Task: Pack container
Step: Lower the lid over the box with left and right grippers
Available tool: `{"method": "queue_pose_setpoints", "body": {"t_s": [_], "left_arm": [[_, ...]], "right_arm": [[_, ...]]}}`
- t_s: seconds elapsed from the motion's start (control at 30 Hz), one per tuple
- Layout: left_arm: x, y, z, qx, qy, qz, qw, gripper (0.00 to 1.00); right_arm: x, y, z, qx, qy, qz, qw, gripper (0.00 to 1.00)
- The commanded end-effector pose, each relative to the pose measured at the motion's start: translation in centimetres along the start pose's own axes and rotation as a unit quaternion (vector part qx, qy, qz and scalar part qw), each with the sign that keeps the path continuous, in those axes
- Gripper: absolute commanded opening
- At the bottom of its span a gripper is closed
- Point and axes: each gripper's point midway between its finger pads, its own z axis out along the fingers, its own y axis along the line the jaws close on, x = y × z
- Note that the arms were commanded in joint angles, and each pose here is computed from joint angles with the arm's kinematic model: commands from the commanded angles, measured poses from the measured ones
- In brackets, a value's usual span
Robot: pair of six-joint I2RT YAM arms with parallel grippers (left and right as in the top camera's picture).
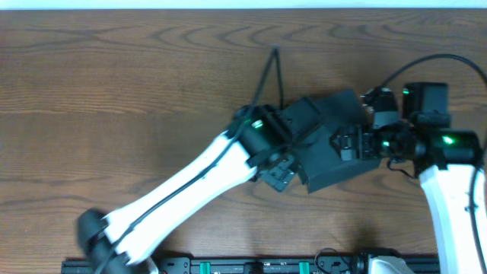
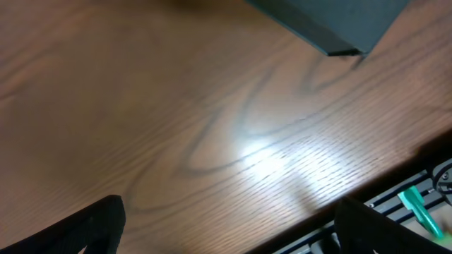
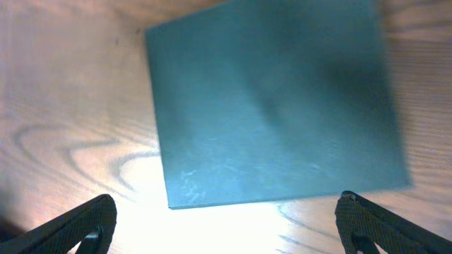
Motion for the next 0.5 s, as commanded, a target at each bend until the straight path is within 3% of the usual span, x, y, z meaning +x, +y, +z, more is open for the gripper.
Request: {"method": "queue_pose_setpoints", "body": {"t_s": [0.0,0.13,0.3,0.47], "left_arm": [[1.9,2.1,-0.8,-0.035,-0.016,-0.039,0.999,0.95],[4.4,1.0,1.6,-0.017,-0.012,-0.055,0.998,0.95],[5.4,-4.7,4.4,0.064,-0.032,-0.004,0.997,0.95],[5.3,-10.2,4.1,0.126,-0.066,0.054,0.988,0.95]], "right_arm": [[0.0,0.9,0.9,-0.006,0.018,-0.032,0.999,0.99],[0.5,0.5,1.7,0.000,0.042,-0.024,0.999,0.99],[1.6,-1.4,2.4,0.049,0.077,0.018,0.996,0.99],[2.7,-1.6,3.2,0.048,0.112,0.030,0.992,0.99]]}}
